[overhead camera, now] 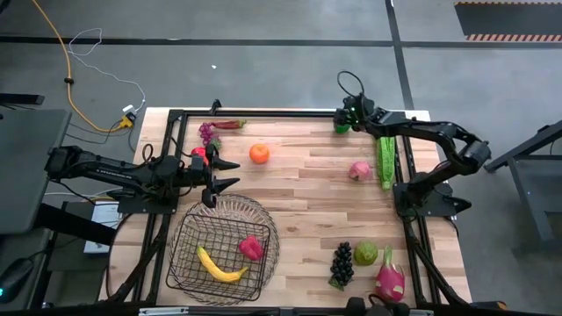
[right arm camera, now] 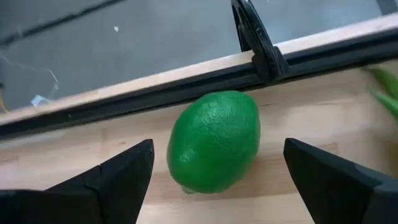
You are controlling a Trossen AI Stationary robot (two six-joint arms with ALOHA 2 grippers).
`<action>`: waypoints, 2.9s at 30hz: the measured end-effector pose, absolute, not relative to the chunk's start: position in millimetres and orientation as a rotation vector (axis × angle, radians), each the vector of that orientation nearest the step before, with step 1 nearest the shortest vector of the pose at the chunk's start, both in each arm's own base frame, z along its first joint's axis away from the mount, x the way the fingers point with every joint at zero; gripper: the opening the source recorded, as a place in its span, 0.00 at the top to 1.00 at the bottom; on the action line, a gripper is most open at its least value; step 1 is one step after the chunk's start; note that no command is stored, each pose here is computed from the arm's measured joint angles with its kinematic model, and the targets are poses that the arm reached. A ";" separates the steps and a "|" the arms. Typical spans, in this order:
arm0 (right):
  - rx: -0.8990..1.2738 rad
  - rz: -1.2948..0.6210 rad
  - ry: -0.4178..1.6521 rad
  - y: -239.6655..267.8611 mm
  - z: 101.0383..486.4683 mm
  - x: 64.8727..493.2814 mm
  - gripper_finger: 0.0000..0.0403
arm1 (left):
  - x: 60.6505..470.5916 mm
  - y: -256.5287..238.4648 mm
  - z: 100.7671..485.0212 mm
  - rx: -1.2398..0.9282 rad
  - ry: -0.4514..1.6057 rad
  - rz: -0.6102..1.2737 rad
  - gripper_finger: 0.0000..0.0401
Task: Build produce basket
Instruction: Put the green lime into the black wire basket
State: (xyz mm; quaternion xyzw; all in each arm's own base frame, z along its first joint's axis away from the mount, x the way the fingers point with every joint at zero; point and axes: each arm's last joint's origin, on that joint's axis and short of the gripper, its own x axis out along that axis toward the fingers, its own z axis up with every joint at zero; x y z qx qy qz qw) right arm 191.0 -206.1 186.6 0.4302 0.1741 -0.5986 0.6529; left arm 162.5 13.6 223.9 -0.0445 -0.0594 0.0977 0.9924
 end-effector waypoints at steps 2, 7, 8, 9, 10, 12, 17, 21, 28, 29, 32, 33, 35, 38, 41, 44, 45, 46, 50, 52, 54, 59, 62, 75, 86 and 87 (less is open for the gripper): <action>0.991 -1.359 0.353 -205.8 181.7 189.5 0.14 | 162.4 13.7 224.7 -0.089 -0.127 0.199 0.50; 1.020 -1.385 0.324 -205.2 173.1 187.8 0.14 | 162.4 13.8 225.2 -0.089 -0.133 0.200 0.50; 1.031 -1.385 0.319 -205.9 171.2 188.7 0.14 | 162.3 13.8 225.2 -0.089 -0.133 0.203 0.50; 1.036 -1.384 0.312 -207.3 169.1 190.1 0.14 | 162.3 14.0 225.3 -0.089 -0.134 0.209 0.50; 1.039 -1.374 0.298 -209.4 166.8 192.4 0.14 | 162.2 14.3 225.3 -0.084 -0.134 0.219 0.50; 1.045 -1.357 0.291 -213.3 160.2 197.3 0.14 | 162.1 14.7 225.3 -0.083 -0.134 0.235 0.50; 1.094 -1.396 0.327 -223.2 141.0 203.6 0.14 | 162.1 14.9 225.2 -0.083 -0.134 0.241 0.50; 1.086 -1.415 0.330 -231.4 137.0 210.9 0.14 | 162.1 14.9 225.2 -0.083 -0.134 0.241 0.50; 1.052 -1.448 0.308 -236.9 138.2 214.5 0.14 | 162.1 14.9 225.1 -0.100 -0.135 0.239 0.50; 1.047 -1.449 0.313 -236.9 138.2 214.4 0.14 | 162.1 14.9 225.1 -0.102 -0.135 0.239 0.50; 1.012 -1.453 0.330 -237.0 138.3 214.1 0.17 | 162.1 14.9 225.1 -0.103 -0.135 0.239 0.50; 1.002 -1.456 0.333 -237.1 138.3 213.9 0.18 | 162.1 14.9 225.1 -0.102 -0.135 0.239 0.50; 0.994 -1.458 0.336 -237.2 138.4 213.9 0.23 | 162.1 14.9 225.0 -0.103 -0.134 0.239 0.50; 0.948 -1.435 0.368 -235.9 140.2 215.2 0.30 | 162.2 14.9 224.4 -0.108 -0.129 0.238 0.50; 0.839 -1.371 0.407 -230.2 152.4 219.0 0.33 | 162.2 14.9 224.3 -0.108 -0.127 0.238 0.50; 0.671 -1.231 0.455 -212.3 176.7 228.4 0.33 | 162.2 14.9 224.4 -0.108 -0.128 0.238 0.50; 0.611 -1.168 0.461 -202.5 186.2 232.8 0.33 | 162.2 14.9 224.4 -0.108 -0.128 0.238 0.50; 0.552 -1.102 0.461 -191.0 195.6 237.2 0.32 | 162.2 14.9 224.3 -0.108 -0.128 0.238 0.50; 0.360 -0.837 0.430 -131.0 221.0 253.1 0.32 | 162.2 14.9 224.5 -0.109 -0.129 0.238 0.50; 0.313 -0.713 0.365 -99.6 225.3 257.8 0.32 | 162.2 14.9 224.6 -0.128 -0.132 0.236 0.50; 0.281 -0.597 0.298 -70.8 223.2 260.0 0.32 | 162.2 14.9 224.9 -0.153 -0.138 0.235 0.50; 0.236 -0.336 0.029 -18.1 215.3 260.5 0.32 | 162.1 14.8 226.8 -0.164 -0.159 0.231 0.50; 0.188 -0.213 -0.086 -0.6 218.5 261.2 0.32 | 163.7 14.9 227.5 -0.181 -0.178 0.228 0.50; -0.062 -0.135 -0.044 9.9 248.5 285.5 0.32 | 181.8 15.3 216.8 -0.107 -0.140 0.214 0.50; -0.065 -0.120 -0.026 10.0 246.7 285.7 0.32 | 195.7 14.5 219.0 -0.083 -0.106 0.180 0.50; -0.065 -0.116 -0.027 10.2 246.8 285.7 0.32 | 198.7 13.8 217.9 -0.073 -0.093 0.171 0.49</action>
